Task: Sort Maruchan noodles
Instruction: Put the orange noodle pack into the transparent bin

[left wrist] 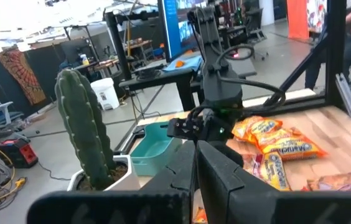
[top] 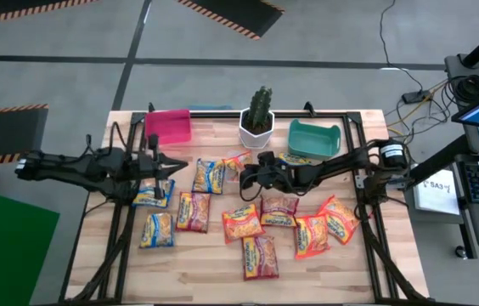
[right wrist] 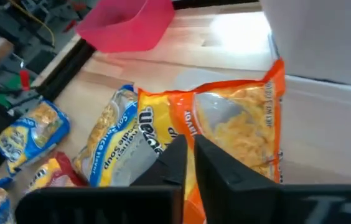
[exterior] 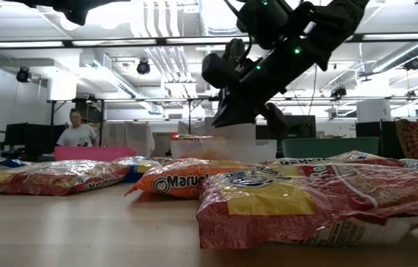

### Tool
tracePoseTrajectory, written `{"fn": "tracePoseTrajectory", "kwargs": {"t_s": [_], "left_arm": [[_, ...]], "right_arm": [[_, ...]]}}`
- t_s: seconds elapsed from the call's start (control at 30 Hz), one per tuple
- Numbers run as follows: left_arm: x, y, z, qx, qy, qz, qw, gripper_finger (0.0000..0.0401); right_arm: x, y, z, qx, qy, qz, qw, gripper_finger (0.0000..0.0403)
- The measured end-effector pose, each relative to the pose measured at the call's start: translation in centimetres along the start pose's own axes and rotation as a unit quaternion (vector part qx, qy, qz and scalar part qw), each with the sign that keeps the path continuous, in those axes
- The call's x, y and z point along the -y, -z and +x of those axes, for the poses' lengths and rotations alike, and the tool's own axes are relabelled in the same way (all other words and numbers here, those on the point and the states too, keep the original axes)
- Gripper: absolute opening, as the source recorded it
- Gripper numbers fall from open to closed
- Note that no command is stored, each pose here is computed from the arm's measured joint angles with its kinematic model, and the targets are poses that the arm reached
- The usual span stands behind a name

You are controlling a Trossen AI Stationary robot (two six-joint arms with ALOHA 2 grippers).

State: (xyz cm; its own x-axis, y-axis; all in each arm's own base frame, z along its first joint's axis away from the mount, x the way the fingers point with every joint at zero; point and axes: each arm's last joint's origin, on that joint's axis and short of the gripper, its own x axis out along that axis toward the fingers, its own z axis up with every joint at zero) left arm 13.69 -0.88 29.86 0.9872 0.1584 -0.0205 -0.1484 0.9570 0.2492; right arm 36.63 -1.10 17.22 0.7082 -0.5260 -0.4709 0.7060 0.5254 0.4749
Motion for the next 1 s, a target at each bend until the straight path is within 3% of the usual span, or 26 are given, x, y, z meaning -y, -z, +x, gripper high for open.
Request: {"fn": "tracePoseTrajectory", "kwargs": {"t_s": [0.2,0.4,0.67,1.0], "left_arm": [[0.1,0.1,0.7,-0.006,-0.018,0.007,1.000,0.0000],[0.1,0.1,0.8,-0.012,-0.031,0.009,0.999,0.0000],[0.0,0.1,0.8,-0.011,-0.031,0.008,0.999,0.0000],[0.1,0.1,0.8,-0.012,-0.030,0.009,0.999,0.0000]], "right_arm": [[-1.4,-1.1,2.0,-0.010,0.032,-0.058,0.998,0.0013],[-1.5,-1.3,3.9,-0.060,0.100,-0.107,0.987,0.0013],[-1.3,0.7,6.2,-0.106,0.102,-0.107,0.983,0.0013],[-3.1,-1.4,4.6,-0.098,0.085,-0.102,0.986,0.0013]]}}
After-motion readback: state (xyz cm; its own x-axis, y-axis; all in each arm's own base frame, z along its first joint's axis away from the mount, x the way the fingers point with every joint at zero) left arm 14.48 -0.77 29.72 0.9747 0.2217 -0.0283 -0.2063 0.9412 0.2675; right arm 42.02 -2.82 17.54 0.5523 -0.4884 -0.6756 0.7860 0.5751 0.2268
